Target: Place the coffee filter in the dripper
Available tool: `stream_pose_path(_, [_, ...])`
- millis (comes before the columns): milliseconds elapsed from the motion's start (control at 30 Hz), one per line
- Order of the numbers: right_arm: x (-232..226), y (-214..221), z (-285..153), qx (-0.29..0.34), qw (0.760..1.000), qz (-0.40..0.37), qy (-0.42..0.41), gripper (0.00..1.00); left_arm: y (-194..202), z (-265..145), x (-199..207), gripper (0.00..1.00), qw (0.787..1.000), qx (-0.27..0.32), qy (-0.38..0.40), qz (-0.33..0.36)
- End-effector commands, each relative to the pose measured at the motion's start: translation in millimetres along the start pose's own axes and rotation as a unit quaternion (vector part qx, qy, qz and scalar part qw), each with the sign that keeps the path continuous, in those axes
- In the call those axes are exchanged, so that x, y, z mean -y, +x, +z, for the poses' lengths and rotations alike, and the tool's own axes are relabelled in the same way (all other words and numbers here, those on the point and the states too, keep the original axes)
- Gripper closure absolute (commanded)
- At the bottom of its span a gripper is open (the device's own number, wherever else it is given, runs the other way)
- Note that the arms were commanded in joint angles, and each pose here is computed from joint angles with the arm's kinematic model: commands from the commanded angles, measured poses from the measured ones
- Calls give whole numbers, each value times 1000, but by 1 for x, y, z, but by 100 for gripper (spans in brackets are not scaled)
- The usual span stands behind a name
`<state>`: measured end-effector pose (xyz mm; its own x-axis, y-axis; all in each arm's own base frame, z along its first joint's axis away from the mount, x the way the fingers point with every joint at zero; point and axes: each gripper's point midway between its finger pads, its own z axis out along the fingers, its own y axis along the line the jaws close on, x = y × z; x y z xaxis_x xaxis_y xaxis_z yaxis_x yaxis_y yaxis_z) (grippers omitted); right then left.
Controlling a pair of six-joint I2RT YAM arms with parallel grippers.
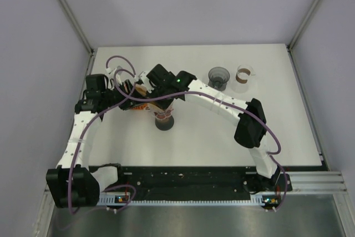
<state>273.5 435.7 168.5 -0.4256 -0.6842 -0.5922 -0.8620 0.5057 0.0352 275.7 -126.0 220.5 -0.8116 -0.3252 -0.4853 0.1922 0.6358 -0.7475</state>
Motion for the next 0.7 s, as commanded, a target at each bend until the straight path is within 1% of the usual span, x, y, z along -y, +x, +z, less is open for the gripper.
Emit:
stream_pose_path(0, [2, -22, -23, 38, 999, -9, 1, 100, -4, 1, -2, 50, 999, 9, -8, 32])
stream_pose_path(167, [5, -39, -44, 70, 997, -14, 12, 100, -4, -1, -4, 51, 999, 14, -16, 41])
stream_pose_path(667, [6, -60, -74, 111, 993, -20, 21, 100, -6, -3, 2, 51, 998, 14, -18, 65])
